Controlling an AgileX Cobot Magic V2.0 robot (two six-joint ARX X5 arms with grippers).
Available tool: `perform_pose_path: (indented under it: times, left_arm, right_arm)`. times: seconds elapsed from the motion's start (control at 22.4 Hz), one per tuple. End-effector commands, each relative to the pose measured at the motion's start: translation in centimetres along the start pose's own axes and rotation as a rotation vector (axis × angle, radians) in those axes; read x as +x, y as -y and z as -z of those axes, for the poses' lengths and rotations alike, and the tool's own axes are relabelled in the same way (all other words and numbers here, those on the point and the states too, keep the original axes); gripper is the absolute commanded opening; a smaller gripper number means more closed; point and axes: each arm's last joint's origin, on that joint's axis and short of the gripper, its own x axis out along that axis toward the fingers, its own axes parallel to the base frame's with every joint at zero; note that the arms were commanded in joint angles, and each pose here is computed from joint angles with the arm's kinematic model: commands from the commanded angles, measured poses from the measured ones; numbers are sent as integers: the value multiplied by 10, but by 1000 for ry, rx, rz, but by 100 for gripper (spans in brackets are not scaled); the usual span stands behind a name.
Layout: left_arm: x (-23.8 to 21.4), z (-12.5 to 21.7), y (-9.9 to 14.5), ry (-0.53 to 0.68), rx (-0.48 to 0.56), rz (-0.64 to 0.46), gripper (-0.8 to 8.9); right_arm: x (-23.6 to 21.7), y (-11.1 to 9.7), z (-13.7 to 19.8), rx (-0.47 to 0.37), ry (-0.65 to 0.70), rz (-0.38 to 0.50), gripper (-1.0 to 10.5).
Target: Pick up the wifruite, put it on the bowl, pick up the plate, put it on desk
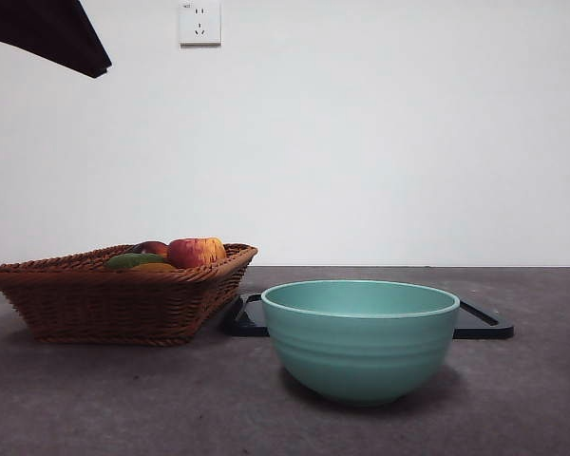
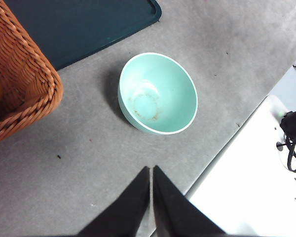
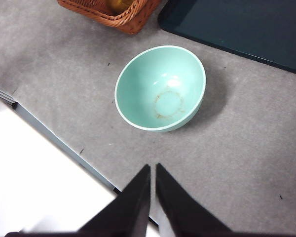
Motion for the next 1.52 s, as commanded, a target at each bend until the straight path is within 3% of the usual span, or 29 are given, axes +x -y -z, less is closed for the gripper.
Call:
perform_pose_path:
  times: [0.04,0.58,0.71,0.89,1.07,1.25,1.52]
  left_arm:
    - [0,-3,1,6,15,7,8]
    - [-3,-3,2,24,13,7,8]
    - [-22,-4,4,143,132,-24,8]
    - [-79,-8,4,557,291,-239,8]
    - [-113,23,8,896,371,-506,8]
    - [-102,64,-5,985,301,-743,8]
    - [-68,106,-32,949,200,-866,8]
  right_arm:
    - [-3,-2,-3,-19,17,-11,7]
    - [-3,-3,-4,-20,23,-12,7]
    - [-3,-3,-4,-20,22,-12,7]
    - [-3,-3,-4,-20,23,-12,7]
    - [-3,-3,-4,-20,23,-12,7]
    - [-3,-3,-4,-20,23,-12,7]
    - [-3,-3,-4,-20,23,-12,7]
